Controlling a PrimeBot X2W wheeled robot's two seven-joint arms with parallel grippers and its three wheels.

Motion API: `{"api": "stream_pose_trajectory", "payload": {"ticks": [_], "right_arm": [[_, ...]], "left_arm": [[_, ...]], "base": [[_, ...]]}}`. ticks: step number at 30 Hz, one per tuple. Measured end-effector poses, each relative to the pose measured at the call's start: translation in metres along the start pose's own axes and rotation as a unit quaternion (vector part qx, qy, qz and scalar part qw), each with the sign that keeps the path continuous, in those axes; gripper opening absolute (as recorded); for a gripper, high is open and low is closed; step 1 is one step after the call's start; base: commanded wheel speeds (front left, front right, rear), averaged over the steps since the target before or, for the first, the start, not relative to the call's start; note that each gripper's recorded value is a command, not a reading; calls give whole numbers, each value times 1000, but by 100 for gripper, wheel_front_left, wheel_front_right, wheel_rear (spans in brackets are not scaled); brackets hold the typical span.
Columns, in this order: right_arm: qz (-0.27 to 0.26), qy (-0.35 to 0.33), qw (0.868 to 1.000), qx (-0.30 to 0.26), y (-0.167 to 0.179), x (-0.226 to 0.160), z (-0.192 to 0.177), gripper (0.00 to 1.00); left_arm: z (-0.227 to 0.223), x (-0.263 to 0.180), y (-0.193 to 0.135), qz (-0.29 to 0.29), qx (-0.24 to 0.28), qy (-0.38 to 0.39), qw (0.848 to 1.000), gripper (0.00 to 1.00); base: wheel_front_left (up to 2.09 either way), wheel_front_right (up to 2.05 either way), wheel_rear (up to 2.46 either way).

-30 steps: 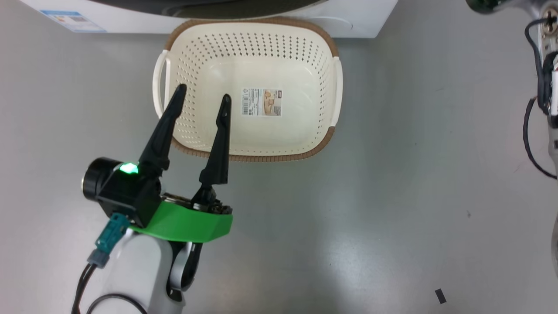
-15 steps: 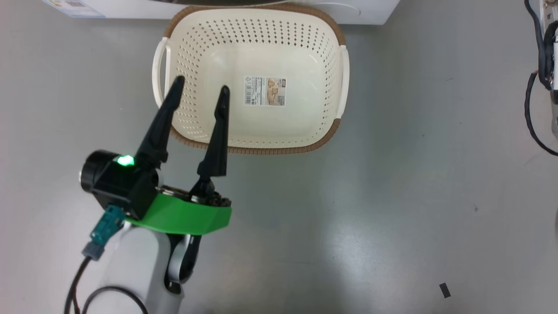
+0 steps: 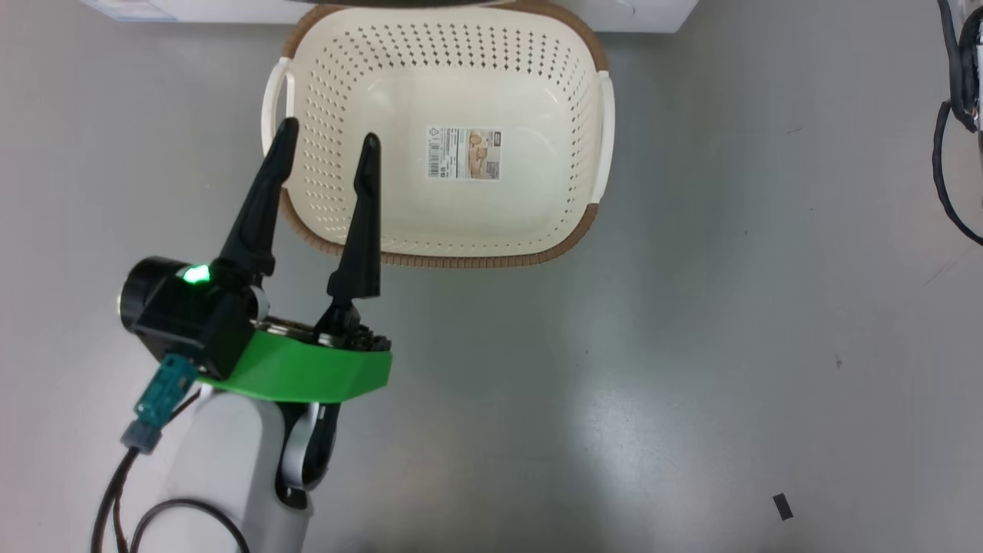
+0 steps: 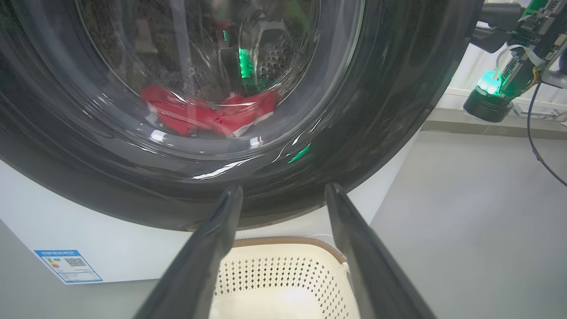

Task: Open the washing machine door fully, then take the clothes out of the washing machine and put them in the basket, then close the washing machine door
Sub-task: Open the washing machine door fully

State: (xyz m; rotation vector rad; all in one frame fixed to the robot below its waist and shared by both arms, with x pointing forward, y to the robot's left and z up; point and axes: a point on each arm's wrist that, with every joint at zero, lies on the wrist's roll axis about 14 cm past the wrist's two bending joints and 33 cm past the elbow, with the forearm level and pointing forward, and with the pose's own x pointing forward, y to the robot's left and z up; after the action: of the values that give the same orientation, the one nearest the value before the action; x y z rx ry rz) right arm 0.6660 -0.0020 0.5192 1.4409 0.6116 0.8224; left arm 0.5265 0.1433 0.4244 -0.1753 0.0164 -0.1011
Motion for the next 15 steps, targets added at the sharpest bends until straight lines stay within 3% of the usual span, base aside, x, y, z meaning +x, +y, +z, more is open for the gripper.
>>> {"api": "stream_pose_trajectory", "payload": {"ticks": [15], "right_arm": [[-21, 53, 998, -32, 17, -10, -34, 0]], "left_arm": [[28, -3, 3, 12, -5, -29, 1000, 100]], "base": [[0, 0, 0]]}}
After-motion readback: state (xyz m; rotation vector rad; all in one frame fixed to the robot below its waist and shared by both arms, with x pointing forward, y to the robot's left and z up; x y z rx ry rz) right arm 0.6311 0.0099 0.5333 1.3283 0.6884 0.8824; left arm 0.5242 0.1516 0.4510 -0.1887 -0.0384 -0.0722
